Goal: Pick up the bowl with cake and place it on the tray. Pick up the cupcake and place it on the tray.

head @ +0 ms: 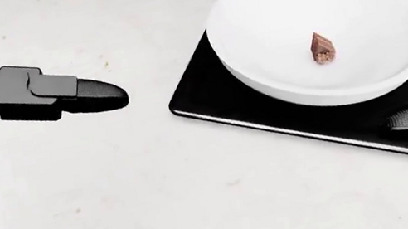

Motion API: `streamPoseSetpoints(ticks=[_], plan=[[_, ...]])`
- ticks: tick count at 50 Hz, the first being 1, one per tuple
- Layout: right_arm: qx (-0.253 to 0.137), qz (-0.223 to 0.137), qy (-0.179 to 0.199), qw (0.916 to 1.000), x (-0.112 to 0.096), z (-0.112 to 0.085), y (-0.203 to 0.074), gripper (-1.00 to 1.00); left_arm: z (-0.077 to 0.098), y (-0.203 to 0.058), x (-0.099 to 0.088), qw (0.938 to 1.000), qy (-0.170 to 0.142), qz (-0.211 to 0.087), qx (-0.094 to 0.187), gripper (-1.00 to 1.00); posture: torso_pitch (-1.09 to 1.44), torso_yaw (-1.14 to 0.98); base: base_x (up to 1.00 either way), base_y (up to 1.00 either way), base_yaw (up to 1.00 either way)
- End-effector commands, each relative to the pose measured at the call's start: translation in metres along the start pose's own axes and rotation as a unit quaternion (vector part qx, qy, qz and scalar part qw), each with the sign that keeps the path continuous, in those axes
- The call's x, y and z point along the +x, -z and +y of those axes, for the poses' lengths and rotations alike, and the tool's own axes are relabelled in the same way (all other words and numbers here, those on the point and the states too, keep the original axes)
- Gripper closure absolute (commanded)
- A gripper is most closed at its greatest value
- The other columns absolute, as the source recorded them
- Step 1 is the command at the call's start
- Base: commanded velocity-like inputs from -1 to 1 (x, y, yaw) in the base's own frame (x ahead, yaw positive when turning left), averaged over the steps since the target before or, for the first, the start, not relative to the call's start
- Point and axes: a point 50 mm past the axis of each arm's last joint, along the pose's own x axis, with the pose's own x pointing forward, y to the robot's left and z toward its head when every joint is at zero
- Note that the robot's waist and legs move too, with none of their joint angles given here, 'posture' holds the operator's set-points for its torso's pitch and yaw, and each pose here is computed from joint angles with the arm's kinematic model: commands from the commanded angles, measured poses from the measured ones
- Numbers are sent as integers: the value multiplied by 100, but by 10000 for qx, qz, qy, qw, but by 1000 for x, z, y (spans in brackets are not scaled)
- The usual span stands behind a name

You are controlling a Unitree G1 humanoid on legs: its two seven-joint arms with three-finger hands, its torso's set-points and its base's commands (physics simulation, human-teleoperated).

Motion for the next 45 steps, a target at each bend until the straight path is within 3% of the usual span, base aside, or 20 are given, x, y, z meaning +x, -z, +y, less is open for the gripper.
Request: streamPoseSetpoints(ticks=[1, 5, 13, 25, 45], plan=[[-109, -262, 66, 9996, 0, 0, -8, -100, 0, -12, 0, 9994, 154, -163, -258, -100, 0, 0, 0, 0, 0], [-144, -254, 65, 9996, 1, 1, -8, -100, 5, -11, 2, 9990, 157, -114, -412, -100, 0, 0, 0, 0, 0], [-33, -200, -23, 9998, 0, 2, -5, -100, 11, -18, -1, 9991, -69, -333, -239, -100, 0, 0, 0, -21, 0], [12, -204, -63, 9998, -1, 3, -3, -100, 17, -28, -8, 9984, -214, -494, -143, -100, 0, 0, 0, 0, -60], [60, -150, -176, 9997, -1, 6, 5, -100, 28, -31, -15, 9978, -343, -562, -122, -100, 0, 0, 0, -17, 0]])
